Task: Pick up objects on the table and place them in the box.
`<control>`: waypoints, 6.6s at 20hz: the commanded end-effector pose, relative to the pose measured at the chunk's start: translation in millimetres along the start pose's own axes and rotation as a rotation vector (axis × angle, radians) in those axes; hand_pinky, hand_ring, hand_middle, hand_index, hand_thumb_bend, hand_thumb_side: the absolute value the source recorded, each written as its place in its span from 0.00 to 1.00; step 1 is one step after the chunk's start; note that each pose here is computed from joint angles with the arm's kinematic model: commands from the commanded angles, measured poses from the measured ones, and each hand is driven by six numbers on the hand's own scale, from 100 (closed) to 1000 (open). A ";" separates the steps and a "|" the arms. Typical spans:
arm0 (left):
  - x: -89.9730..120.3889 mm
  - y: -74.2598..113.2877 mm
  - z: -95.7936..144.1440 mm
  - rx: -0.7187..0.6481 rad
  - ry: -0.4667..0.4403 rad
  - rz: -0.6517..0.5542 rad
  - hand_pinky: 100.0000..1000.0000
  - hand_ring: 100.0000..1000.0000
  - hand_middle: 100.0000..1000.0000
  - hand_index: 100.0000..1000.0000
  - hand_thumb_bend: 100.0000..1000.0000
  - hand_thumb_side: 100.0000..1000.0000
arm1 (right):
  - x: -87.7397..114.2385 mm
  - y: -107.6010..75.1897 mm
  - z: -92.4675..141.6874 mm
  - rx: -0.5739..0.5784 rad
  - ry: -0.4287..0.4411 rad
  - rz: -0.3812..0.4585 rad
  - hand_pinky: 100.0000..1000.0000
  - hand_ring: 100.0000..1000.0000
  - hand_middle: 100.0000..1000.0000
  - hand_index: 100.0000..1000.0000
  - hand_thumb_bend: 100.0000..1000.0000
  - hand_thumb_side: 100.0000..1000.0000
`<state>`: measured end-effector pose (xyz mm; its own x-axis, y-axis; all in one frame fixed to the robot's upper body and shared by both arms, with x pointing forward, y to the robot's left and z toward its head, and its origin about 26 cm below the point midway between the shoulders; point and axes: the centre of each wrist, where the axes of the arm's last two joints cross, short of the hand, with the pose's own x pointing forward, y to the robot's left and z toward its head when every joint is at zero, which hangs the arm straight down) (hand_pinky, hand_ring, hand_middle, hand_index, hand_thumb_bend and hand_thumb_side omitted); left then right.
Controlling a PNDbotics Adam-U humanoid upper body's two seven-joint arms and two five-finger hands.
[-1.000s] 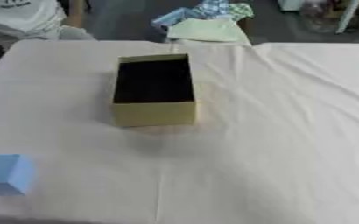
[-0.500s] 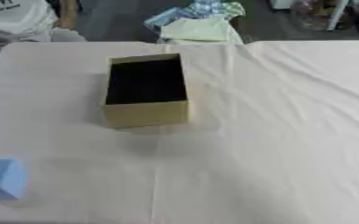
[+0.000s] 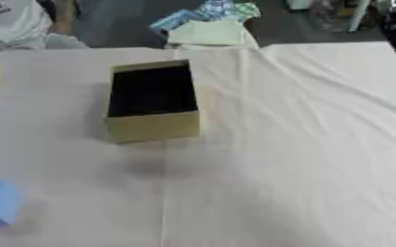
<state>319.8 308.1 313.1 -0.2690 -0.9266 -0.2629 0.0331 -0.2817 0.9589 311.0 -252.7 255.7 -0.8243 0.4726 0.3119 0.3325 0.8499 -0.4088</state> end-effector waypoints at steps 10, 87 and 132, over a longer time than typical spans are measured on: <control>53.8 40.9 -58.0 0.173 -0.177 0.021 0.01 0.07 0.17 0.32 0.35 0.00 | 7.4 -0.4 -8.4 -0.004 -0.041 -0.026 0.79 0.71 0.53 0.84 0.00 0.70; 8.0 -58.5 37.3 -0.146 -0.237 0.108 0.74 0.79 0.81 0.90 0.65 0.40 | 6.0 -6.6 -9.6 -0.028 -0.044 0.008 0.79 0.72 0.54 0.84 0.00 0.70; 13.2 -141.7 62.6 -0.515 -0.013 0.212 0.83 0.90 0.86 0.93 0.80 0.49 | 1.2 -10.2 -1.5 -0.045 -0.010 0.037 0.79 0.71 0.54 0.83 0.00 0.70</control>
<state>249.9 351.8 172.3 -0.2218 -0.9743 -0.0387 0.5692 -0.1616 0.8062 310.1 -260.8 251.9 -0.8029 0.5015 0.3221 0.3740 0.8447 -0.3830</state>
